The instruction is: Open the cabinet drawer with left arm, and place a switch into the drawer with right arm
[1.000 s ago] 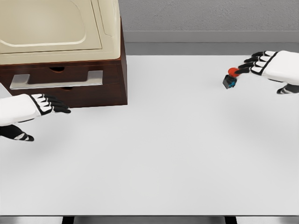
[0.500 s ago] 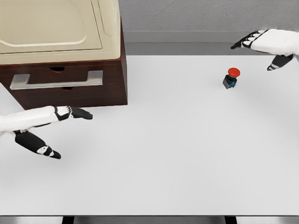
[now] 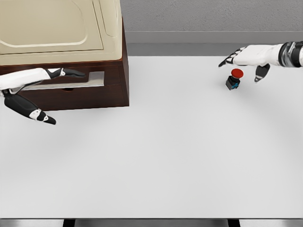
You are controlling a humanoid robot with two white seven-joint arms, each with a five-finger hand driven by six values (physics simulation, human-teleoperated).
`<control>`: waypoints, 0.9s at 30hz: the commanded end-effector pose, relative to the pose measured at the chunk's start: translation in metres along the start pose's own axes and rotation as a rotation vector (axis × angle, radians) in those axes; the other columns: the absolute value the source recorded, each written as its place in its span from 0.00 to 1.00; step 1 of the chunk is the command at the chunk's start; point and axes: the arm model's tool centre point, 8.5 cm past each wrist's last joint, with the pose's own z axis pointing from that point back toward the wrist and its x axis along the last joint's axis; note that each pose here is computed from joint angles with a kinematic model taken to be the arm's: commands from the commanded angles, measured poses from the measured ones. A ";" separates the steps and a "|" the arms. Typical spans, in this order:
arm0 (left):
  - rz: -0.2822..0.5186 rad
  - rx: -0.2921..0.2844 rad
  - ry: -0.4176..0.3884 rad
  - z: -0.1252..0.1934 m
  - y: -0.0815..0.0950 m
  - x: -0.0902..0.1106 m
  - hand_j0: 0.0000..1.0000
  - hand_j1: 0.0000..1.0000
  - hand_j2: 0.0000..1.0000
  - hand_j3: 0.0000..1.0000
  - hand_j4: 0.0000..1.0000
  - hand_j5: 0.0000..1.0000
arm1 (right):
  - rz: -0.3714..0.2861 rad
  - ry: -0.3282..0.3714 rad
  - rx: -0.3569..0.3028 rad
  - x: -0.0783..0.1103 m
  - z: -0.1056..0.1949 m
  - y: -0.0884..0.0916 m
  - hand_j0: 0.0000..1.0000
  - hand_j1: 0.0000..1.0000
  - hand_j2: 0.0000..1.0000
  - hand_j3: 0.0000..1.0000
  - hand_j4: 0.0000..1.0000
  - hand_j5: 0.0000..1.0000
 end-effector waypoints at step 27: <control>-0.002 -0.025 0.332 0.017 0.000 -0.043 1.00 1.00 1.00 1.00 1.00 1.00 | -0.078 0.044 0.078 -0.008 -0.029 0.015 1.00 1.00 1.00 1.00 1.00 1.00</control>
